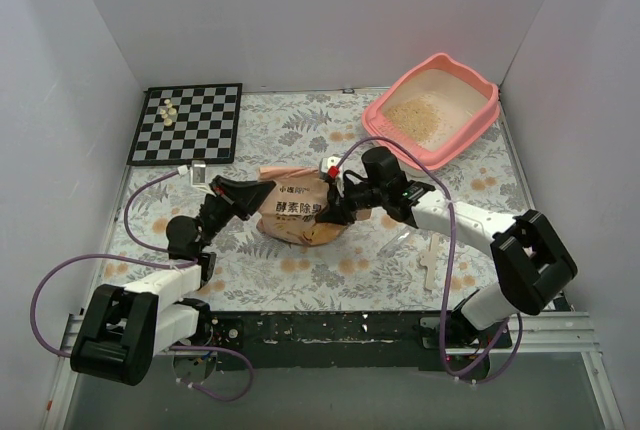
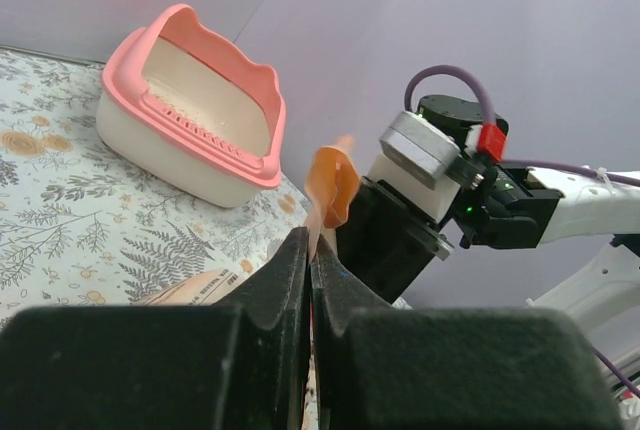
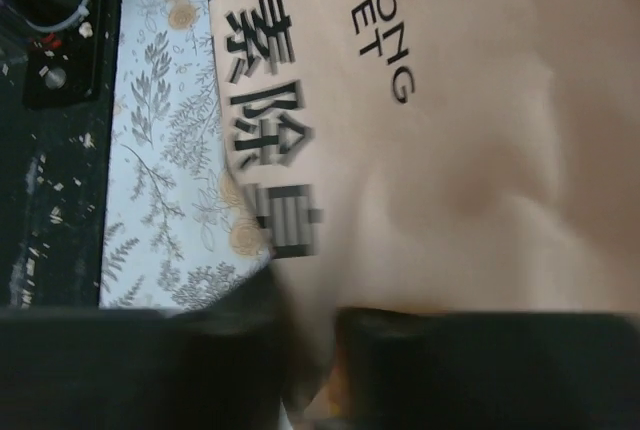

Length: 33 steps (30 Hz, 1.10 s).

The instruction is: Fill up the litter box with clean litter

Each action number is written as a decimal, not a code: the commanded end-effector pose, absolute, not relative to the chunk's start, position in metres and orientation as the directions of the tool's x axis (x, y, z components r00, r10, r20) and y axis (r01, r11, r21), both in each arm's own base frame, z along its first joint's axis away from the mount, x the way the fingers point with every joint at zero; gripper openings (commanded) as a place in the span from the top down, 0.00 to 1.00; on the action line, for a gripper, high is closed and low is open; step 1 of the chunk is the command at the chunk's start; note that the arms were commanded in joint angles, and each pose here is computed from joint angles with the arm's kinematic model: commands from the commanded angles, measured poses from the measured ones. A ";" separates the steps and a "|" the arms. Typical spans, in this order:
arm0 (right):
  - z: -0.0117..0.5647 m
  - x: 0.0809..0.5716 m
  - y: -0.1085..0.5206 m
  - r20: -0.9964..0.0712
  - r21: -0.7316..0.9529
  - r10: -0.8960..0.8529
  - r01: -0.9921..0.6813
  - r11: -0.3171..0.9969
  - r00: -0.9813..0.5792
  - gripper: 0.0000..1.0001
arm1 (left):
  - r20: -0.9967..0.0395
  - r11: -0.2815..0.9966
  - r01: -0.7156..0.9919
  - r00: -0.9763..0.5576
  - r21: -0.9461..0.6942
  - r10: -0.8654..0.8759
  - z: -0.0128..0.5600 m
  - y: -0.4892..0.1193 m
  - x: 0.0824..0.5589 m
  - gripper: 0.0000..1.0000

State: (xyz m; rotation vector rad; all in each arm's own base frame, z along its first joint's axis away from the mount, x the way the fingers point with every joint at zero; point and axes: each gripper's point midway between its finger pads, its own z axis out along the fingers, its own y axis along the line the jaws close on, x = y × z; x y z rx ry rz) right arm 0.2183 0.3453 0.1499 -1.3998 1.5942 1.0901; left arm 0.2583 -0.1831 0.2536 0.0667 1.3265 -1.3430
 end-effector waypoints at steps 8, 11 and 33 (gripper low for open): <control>0.196 0.246 0.340 -0.927 -0.077 -0.375 -0.987 0.139 0.019 0.99 | -0.927 0.254 0.933 -0.162 -0.255 -0.337 0.329 -0.211 0.231 0.60; 0.184 0.241 0.322 -0.878 -0.069 -0.479 -0.987 0.147 -0.010 0.99 | -0.956 0.347 0.892 -0.251 -0.290 -0.153 0.313 -0.214 0.251 0.59; 0.176 0.174 0.284 -0.839 -0.066 -0.542 -0.998 0.016 0.047 0.99 | -0.910 0.213 0.959 -0.253 -0.190 0.327 0.289 -0.277 0.275 0.38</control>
